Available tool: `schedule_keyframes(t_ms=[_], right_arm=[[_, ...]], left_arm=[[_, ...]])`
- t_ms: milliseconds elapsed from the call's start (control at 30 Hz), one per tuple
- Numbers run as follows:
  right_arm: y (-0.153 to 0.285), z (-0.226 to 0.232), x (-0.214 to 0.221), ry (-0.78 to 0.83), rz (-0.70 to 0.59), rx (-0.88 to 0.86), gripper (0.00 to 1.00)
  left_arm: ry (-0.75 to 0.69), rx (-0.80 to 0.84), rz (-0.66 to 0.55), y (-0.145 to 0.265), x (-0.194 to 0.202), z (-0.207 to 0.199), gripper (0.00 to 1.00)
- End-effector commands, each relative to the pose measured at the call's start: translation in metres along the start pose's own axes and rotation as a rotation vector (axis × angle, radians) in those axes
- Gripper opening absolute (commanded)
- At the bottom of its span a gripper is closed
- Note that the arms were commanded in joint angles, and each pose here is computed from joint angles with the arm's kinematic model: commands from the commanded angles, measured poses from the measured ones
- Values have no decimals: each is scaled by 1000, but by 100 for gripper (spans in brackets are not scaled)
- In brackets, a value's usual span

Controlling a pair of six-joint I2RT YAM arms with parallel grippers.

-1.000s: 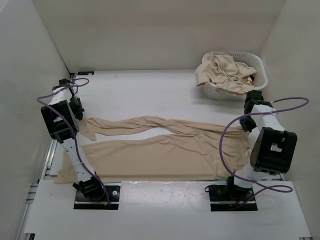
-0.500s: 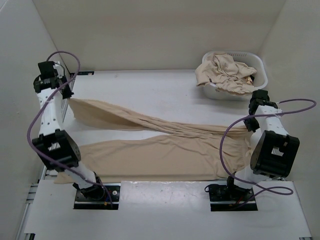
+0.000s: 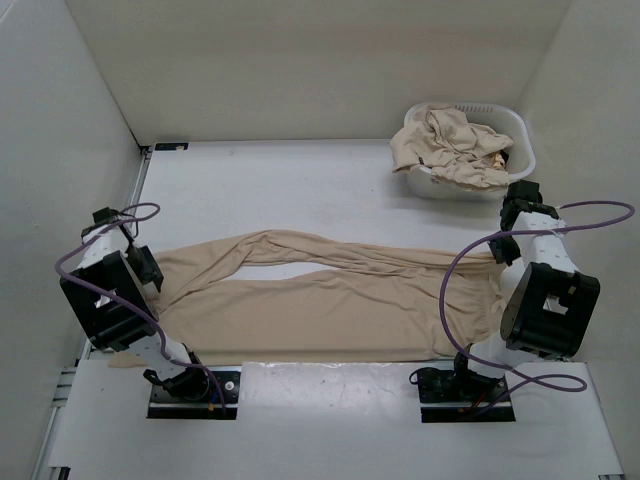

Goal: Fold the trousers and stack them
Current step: Flatten the trousers out, then fold the trousers

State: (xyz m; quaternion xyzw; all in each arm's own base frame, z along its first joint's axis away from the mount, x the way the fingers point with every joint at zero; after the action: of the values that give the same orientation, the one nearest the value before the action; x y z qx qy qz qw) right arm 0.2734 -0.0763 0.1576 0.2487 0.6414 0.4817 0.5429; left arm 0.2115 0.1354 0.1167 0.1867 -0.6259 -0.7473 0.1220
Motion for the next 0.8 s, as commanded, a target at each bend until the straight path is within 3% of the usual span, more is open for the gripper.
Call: schedule_keyframes(t_ms=[0,67,200,400,633,700,767], right_arm=[[0,-4,-2,10,-4,13,0],[0,-4,-2,10,-4,13,0],[-3,-3,-2,30,14,35,0],[-3,1,-9,53,5,56,0],[-8,8,-11,67,12,64,0],[-12,7,-13,65,23,82,0],[-12,7,-13,65,23,82,0]], left_arm=[[20,10,-194,45,-36,6,75],[20,38,-230,60,-52,7,81],[-14,19,-265,65,-94,-1,81],[-39,-28,-134,9,-126,-7,79],[-76,-8,35,-50,-114,-21,81],[-86,-14,98,-64,-100,-22,72],[-91,-38,121,-69,-95,-21,51]])
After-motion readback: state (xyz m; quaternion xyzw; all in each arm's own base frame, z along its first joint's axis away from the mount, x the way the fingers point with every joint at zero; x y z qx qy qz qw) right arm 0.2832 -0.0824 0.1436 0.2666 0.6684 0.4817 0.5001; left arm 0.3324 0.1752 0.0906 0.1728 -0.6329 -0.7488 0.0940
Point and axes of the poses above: each gripper's point midway between its finger pads, its own y axis back along the fingers, its own z axis along the line the jaws close on, x = y × z, the point moved 8 cm from there along y, back along the fingers, and after that the axes turned 5 degrees about -y, right-handed, at the moved point
